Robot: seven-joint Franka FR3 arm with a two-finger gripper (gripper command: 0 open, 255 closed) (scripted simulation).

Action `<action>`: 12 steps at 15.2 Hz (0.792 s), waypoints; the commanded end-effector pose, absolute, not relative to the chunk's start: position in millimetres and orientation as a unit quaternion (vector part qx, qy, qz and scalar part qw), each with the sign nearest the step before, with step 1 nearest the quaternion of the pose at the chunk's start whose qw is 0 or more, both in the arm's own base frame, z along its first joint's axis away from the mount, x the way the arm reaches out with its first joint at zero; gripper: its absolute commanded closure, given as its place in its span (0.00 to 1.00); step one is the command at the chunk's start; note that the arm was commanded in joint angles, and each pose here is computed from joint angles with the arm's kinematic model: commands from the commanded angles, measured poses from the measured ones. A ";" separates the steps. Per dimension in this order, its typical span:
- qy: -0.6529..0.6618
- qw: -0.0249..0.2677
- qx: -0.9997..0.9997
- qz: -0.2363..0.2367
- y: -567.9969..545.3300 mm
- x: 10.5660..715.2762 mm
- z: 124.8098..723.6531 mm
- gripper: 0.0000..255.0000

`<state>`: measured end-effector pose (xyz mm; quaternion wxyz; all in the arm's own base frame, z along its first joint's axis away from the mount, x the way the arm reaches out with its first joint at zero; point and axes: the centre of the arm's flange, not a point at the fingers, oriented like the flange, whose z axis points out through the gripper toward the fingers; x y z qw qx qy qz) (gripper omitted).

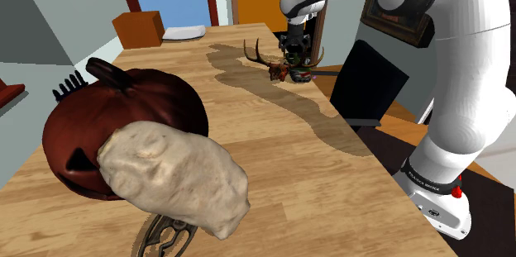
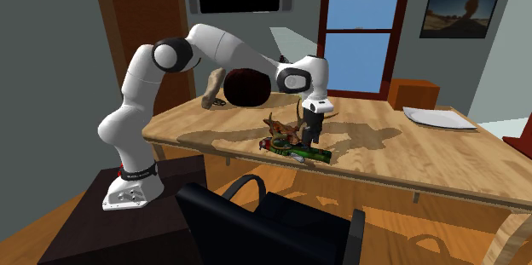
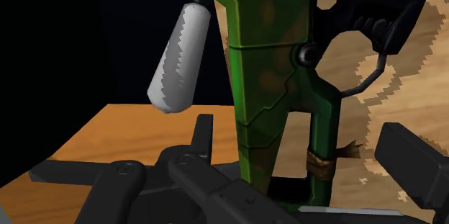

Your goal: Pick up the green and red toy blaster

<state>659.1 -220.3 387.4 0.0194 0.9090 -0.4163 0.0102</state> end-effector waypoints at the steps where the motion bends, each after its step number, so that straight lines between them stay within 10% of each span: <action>1: -0.417 0.019 0.909 0.010 -220.1 658.5 377.5 0.00; 5: -0.417 0.019 0.909 0.010 -220.1 658.5 363.9 0.00; 6: -0.417 0.019 0.909 0.010 -219.6 658.5 364.2 1.00; 12: -0.417 0.019 0.909 0.010 -219.6 658.1 364.4 1.00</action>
